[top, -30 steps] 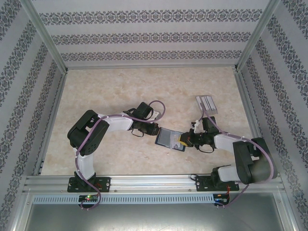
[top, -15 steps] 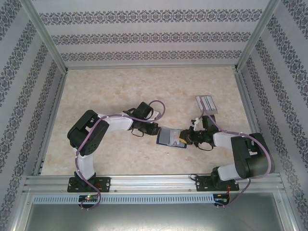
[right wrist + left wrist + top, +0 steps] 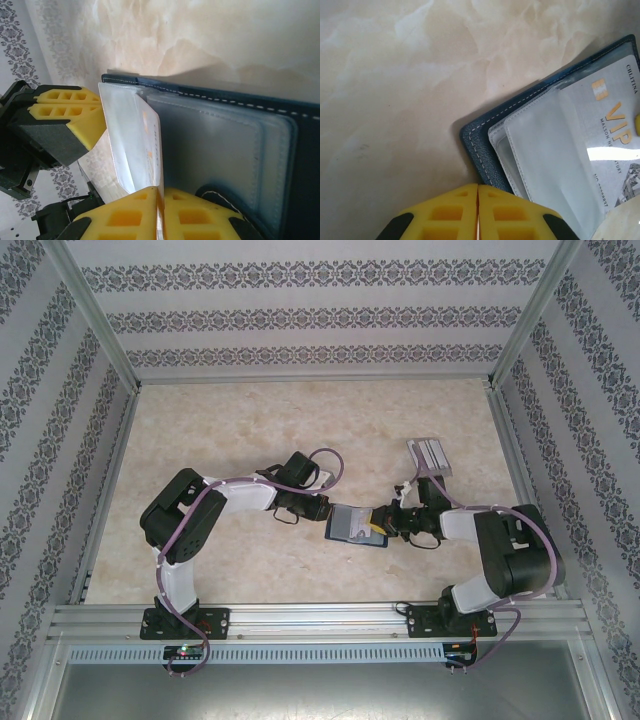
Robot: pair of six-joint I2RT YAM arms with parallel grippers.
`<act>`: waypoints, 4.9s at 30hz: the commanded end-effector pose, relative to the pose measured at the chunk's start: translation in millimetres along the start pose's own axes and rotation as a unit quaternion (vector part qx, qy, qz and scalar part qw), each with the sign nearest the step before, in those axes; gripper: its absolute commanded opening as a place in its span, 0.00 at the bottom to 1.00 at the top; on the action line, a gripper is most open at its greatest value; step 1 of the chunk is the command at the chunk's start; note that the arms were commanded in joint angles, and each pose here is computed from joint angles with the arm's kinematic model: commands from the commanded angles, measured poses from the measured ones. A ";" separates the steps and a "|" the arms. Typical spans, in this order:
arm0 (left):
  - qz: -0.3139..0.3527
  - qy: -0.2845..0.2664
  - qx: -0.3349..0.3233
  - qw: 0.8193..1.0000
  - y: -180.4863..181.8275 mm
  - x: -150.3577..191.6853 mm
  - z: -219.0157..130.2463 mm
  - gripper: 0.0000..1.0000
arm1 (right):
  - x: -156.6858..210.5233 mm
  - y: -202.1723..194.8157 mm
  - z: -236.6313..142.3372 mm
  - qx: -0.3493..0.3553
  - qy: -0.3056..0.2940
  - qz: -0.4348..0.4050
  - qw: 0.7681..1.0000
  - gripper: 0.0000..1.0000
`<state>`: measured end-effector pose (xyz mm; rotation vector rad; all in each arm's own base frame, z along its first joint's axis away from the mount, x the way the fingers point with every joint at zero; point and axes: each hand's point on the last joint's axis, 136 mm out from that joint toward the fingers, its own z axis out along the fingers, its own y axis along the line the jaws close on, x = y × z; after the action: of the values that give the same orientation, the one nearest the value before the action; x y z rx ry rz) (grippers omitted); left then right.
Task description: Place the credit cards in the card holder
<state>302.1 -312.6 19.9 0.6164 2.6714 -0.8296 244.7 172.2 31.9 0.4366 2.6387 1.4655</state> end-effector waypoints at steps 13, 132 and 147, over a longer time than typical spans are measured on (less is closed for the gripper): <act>-0.002 -0.007 -0.029 1.000 6.1 1.5 -7.4 0.12 | 4.7 -11.7 5.5 0.018 0.002 0.001 1.000 0.16; -0.059 0.008 -0.019 0.998 14.4 8.5 3.4 0.06 | 35.1 18.7 0.2 0.249 -0.034 -0.096 0.963 0.38; -0.061 0.009 -0.019 0.998 15.6 9.5 5.4 0.06 | 50.6 -9.5 7.5 0.265 -0.032 -0.062 0.962 0.46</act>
<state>306.7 -309.5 20.2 0.4885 2.7088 -0.8344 195.0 186.5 29.2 0.3240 2.9147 0.7090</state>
